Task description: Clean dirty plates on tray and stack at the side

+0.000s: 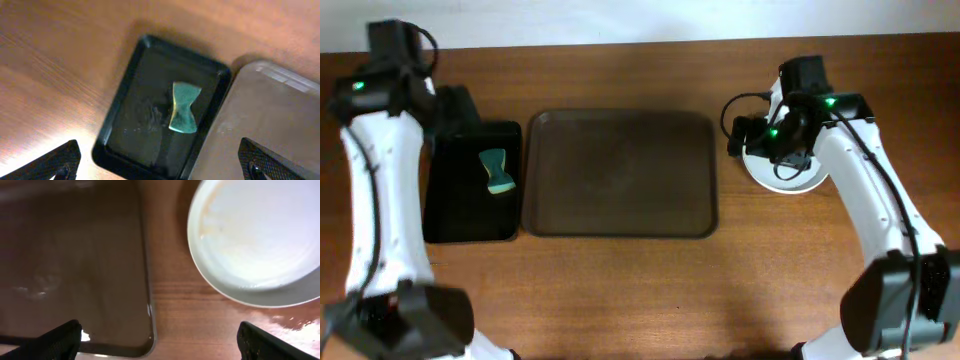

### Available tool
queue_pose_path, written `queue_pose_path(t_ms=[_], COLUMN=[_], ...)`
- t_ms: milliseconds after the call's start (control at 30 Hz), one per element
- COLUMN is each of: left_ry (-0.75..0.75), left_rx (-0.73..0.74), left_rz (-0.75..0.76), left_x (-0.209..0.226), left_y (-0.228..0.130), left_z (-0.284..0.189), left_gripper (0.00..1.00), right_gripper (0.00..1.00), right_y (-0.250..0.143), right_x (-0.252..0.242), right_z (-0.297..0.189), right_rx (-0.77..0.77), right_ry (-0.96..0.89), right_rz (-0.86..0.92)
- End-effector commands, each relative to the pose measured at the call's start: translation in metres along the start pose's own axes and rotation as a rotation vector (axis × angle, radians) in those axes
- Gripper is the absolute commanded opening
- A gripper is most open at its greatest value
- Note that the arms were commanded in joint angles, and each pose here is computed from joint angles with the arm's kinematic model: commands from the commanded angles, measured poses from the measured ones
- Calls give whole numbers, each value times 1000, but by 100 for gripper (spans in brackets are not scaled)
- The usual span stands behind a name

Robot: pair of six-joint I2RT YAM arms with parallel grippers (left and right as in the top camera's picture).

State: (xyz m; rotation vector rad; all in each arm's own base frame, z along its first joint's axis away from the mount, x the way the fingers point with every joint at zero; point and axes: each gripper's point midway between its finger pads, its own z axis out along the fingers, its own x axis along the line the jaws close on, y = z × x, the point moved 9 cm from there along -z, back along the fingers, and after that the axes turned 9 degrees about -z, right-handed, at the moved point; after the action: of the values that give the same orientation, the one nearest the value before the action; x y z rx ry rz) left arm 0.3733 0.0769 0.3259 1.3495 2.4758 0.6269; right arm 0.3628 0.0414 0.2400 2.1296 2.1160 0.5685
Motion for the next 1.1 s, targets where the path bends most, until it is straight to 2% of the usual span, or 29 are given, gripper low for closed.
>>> queue_pose_path(t_ms=[0,100,200,300,367,467,533,633,767,933,1067], left_ry=[-38,-39,-39,-39,-39,-39,-39,-39,-39,-39,-39], left_rx=[-79,-81,-81,-81,-81,-81,-81,-81,-81,-81,-81], left_rz=[-19,-20,-19,-19,-19,-19,-19,-19,-19,-19,-19], left_x=[7,7,7,7,7,7,7,7,7,7,7], left_y=[-2,-2,-2,-2,-2,-2,-2,-2,-2,-2,-2], left_z=[-37,-38,-38,-38,-38,-38,-38,-38,-38,-38,-38], left_gripper=[99,99,99,99,99,99,99,99,99,99,99], right_gripper=[99,98,98,98,98,98,98,98,98,98,98], right_y=[-1,-40,-92,-110,-115,-113,-119,-149,-198,-217,-216], right_x=[14,19,23,24,19,16,15,-2,-23,-35,-39], right_z=[-121,-209,-265,-281,-278,-276,-259,-203,-118,-55,-31], right_rx=[-266,-474,-637,-697,-659,-688,-796,-936,-1033,-1166,-1196], right_ry=[-68,-118,-98,-91,-145,-175,-177,-156,-155,-149,-149], right_rz=[-65,-73,-87,-92,-73,-81,-219,-229,-237,-278,-281])
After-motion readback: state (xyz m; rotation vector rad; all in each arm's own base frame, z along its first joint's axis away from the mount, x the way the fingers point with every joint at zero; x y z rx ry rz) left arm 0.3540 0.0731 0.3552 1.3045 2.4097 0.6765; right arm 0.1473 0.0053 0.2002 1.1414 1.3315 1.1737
